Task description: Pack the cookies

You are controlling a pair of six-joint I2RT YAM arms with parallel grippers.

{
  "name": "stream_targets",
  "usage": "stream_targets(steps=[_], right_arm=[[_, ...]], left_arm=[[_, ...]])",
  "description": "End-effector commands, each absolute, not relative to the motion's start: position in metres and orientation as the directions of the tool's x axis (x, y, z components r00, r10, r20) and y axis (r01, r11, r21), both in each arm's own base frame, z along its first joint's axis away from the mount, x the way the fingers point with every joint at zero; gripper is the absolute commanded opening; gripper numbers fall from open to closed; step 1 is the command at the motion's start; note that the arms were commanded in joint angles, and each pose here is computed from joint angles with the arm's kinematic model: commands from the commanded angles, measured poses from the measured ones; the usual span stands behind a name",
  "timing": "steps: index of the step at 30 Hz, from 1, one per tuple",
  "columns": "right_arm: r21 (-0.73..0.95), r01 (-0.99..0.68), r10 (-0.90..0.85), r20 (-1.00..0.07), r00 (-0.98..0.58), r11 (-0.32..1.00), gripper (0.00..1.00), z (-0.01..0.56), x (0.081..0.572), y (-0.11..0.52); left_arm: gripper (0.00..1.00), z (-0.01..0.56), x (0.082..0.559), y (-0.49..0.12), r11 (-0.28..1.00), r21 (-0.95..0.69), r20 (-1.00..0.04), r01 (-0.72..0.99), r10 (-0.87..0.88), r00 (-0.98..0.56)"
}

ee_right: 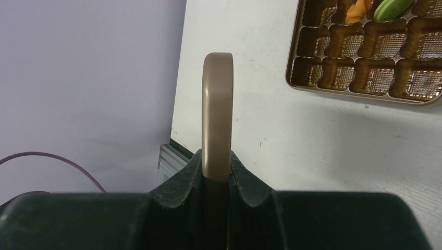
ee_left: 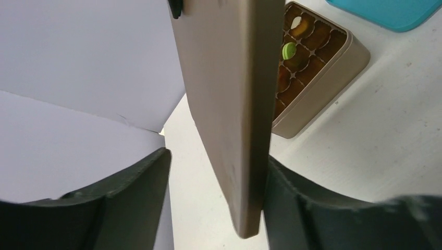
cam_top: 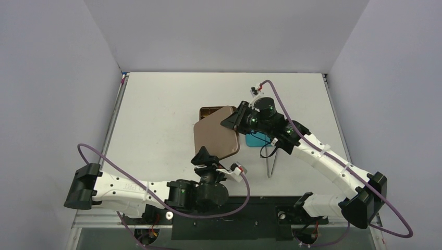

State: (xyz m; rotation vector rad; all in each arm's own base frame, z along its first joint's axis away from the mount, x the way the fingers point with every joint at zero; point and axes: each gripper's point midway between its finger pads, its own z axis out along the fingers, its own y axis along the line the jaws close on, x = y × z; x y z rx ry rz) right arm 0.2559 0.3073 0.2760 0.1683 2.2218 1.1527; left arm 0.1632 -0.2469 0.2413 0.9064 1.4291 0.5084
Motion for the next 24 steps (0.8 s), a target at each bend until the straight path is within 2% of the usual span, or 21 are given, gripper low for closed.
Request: stream_targets(steps=[1,9,16,20,24], right_arm=[[0.774,-0.21,0.396,-0.512,-0.762,0.597,0.0,0.292,0.261,0.3],[0.756,-0.223,0.405,-0.545,-0.734,0.615,0.0,0.295,0.268,0.286],[0.714,-0.234,0.405,-0.6,-0.69,0.66,0.0,0.294,0.276,0.263],[0.691,-0.239,0.389,-0.62,-0.681,0.682,0.0,0.286,0.279,0.251],[0.671,-0.244,0.384,-0.642,-0.664,0.7,0.0,0.279,0.282,0.241]], left_arm=[[0.64,0.255,0.162,-0.241,0.683,0.697,-0.713,0.219,0.694,0.104],[0.99,0.25,0.155,-0.25,0.713,0.594,-0.79,0.371,0.605,0.101],[0.97,0.239,0.149,-0.264,0.717,0.448,-0.857,0.535,0.514,0.028],[0.97,0.235,0.16,-0.261,0.767,0.24,-0.919,0.596,0.377,-0.115],[0.97,0.243,0.176,-0.251,0.798,0.072,-0.953,0.599,0.232,-0.194]])
